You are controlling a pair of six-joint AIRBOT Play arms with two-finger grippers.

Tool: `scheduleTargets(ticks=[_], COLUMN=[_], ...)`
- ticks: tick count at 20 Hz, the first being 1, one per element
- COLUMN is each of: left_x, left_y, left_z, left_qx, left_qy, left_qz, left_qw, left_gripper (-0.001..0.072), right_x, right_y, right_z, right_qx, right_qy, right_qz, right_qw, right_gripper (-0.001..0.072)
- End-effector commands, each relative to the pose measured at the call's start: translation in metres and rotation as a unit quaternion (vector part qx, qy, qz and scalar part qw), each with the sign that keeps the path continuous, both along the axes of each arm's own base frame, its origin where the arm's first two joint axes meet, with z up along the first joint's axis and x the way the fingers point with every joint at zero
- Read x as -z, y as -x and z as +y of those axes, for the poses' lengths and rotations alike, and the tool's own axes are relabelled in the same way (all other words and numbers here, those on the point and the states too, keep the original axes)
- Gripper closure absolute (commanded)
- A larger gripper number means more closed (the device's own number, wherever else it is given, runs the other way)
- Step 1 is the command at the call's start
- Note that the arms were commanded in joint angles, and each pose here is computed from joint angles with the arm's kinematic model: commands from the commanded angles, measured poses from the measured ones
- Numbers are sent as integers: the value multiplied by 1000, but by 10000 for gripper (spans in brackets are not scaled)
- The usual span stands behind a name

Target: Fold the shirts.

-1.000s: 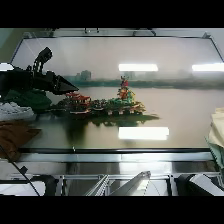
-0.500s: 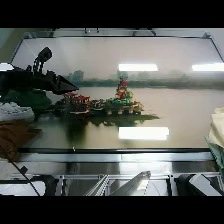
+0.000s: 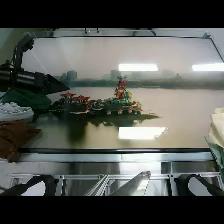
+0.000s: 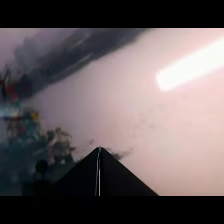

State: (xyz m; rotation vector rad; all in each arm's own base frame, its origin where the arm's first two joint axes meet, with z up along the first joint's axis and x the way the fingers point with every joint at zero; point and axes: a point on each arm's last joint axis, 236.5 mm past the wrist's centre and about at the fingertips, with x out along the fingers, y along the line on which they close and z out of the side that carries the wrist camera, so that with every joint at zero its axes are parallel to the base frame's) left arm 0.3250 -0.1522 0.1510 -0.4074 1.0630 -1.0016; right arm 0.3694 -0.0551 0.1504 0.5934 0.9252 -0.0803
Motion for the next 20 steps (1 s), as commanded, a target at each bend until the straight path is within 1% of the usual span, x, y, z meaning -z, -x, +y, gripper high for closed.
scheduleTargets(ticks=[1, 3, 5, 10, 20], left_x=[10, 34, 61, 82, 80], left_y=[41, 70, 89, 117, 130], left_z=[-3, -9, -9, -11, -12], left_qx=[-22, -31, -58, -81, -101], left_qy=[-40, -38, -38, -37, -35], left_qz=[-25, -8, 4, -7, -35], left_qw=[999, 999, 998, 996, 994], left_gripper=[692, 690, 689, 689, 690], right_x=[23, 51, 77, 84, 85], right_y=[23, 47, 55, 49, 52], right_z=[116, 166, 190, 198, 198], right_qx=[-178, -254, -279, -281, -278], right_qy=[0, 8, 18, 19, 14], right_qz=[25, 35, 30, 21, 30], right_qw=[984, 966, 960, 959, 960], right_gripper=[686, 686, 686, 685, 685])
